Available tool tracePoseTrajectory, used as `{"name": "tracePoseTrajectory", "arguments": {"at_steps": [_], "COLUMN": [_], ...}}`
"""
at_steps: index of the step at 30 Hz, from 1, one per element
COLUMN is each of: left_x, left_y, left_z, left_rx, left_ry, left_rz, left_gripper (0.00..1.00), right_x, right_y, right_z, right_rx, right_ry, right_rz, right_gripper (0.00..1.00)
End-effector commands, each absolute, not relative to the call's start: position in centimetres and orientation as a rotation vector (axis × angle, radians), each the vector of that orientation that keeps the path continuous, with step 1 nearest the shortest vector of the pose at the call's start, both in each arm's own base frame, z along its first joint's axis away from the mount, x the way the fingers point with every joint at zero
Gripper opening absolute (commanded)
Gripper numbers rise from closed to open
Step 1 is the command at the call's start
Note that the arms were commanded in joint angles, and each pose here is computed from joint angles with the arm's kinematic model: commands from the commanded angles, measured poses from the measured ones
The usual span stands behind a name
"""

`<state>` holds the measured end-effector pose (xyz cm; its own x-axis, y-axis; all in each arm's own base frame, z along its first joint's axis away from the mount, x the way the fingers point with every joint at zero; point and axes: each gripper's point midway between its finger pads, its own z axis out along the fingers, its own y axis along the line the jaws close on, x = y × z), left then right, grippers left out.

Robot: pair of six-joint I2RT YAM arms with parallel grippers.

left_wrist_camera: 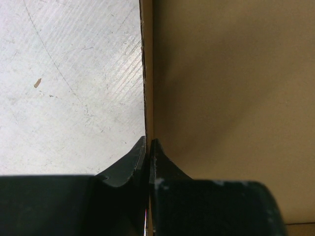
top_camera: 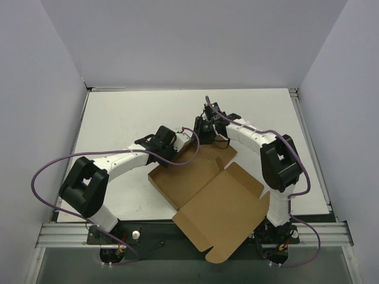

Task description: Fold the paper box

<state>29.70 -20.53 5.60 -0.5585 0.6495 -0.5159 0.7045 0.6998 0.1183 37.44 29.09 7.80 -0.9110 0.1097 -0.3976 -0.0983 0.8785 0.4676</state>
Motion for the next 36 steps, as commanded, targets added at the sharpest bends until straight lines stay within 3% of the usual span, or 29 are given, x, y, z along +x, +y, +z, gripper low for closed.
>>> {"name": "tracePoseTrajectory", "arguments": {"at_steps": [1, 6, 9, 22, 36], "left_x": [31.0, 31.1, 31.2, 31.1, 31.2], "left_y": [-21.1, -21.0, -21.0, -21.0, -20.7], "left_z": [6.9, 7.2, 7.5, 7.9, 8.0], "left_rx": [1.004, 0.997, 0.990, 0.988, 0.981], "left_ry": [2.344, 2.337, 2.327, 2.317, 2.317], "left_rz": [-0.134, -0.125, -0.122, -0.127, -0.106], "left_gripper": [0.05, 0.05, 0.05, 0.04, 0.04], "right_x": [36.9, 34.4, 32.3, 30.5, 27.3], "right_y": [29.2, 25.9, 23.0, 15.2, 19.3], "right_z": [8.9, 11.5, 11.3, 7.1, 5.3], "right_rx": [0.021, -0.038, -0.053, 0.071, -0.256], "right_ry": [2.616, 2.600, 2.633, 2.728, 2.819], "right_rz": [0.725, 0.646, 0.525, 0.219, 0.278], "right_gripper": [0.42, 0.59, 0.60, 0.40, 0.34]}}
